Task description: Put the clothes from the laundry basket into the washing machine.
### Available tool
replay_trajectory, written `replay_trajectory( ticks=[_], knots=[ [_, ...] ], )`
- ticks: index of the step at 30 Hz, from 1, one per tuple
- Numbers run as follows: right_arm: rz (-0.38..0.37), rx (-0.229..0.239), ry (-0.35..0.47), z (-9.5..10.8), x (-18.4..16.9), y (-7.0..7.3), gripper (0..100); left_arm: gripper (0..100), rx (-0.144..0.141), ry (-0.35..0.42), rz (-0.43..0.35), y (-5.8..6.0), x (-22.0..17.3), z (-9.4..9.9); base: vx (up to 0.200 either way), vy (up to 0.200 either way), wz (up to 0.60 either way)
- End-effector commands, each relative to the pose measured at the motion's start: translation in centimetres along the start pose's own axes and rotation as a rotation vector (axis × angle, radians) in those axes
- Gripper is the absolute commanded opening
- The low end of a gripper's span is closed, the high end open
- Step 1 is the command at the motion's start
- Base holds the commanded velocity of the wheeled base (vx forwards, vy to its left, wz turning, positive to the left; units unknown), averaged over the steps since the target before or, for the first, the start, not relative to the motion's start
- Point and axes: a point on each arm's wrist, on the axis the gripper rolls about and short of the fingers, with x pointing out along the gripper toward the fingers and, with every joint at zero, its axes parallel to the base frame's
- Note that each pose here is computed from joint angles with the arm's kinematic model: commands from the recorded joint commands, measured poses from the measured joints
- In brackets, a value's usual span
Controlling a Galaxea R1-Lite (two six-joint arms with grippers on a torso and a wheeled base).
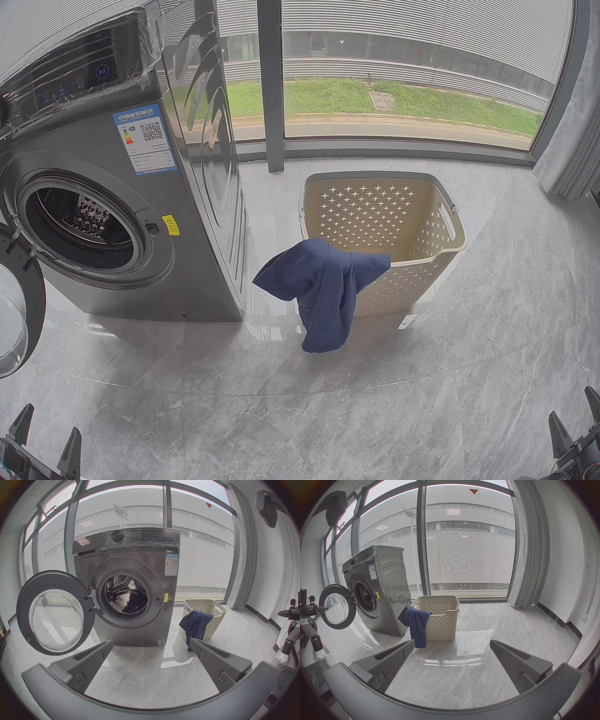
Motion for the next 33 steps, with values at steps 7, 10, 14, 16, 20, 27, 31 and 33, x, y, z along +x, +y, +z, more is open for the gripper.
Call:
replay_trajectory(
  ticks=[7,10,14,16,20,27,31,33],
  knots=[
    [-0.001,-0.001,-0.001,-0.2,0.0,0.0,100,100,0.0,0.007,0.0,0.0,0.1,-0.4,0.143,0.0,0.0],
    [0.0,-0.001,-0.002,-0.2,0.0,0.0,100,100,-0.002,0.009,0.0,0.0,0.1,-0.4,0.0,0.0,0.0],
    [0.0,0.002,-0.005,-0.2,0.0,0.0,100,100,0.0,0.007,0.0,0.0,0.1,-0.4,0.0,-0.05,0.0],
    [0.0,0.002,-0.013,-0.2,0.0,0.0,100,100,0.0,0.007,0.0,0.0,0.1,-0.4,0.0,-0.2,0.0],
    [-0.006,0.003,-0.034,0.0,0.0,0.0,100,100,0.0,0.007,0.0,0.0,0.1,-0.4,0.0,-0.2,0.0],
    [-0.013,0.006,-0.174,6.2,-2.1,0.0,100,100,0.006,0.007,-0.003,0.0,0.1,-0.4,0.0,0.0,0.0],
    [0.144,-0.001,0.117,6.5,1.4,0.2,100,100,0.006,0.007,-0.003,0.0,0.1,-0.4,0.0,0.0,0.0],
    [0.174,0.007,0.197,6.6,3.1,0.1,100,100,0.003,0.007,-0.003,0.0,0.1,-0.4,0.1,0.0,0.0]
  ],
)
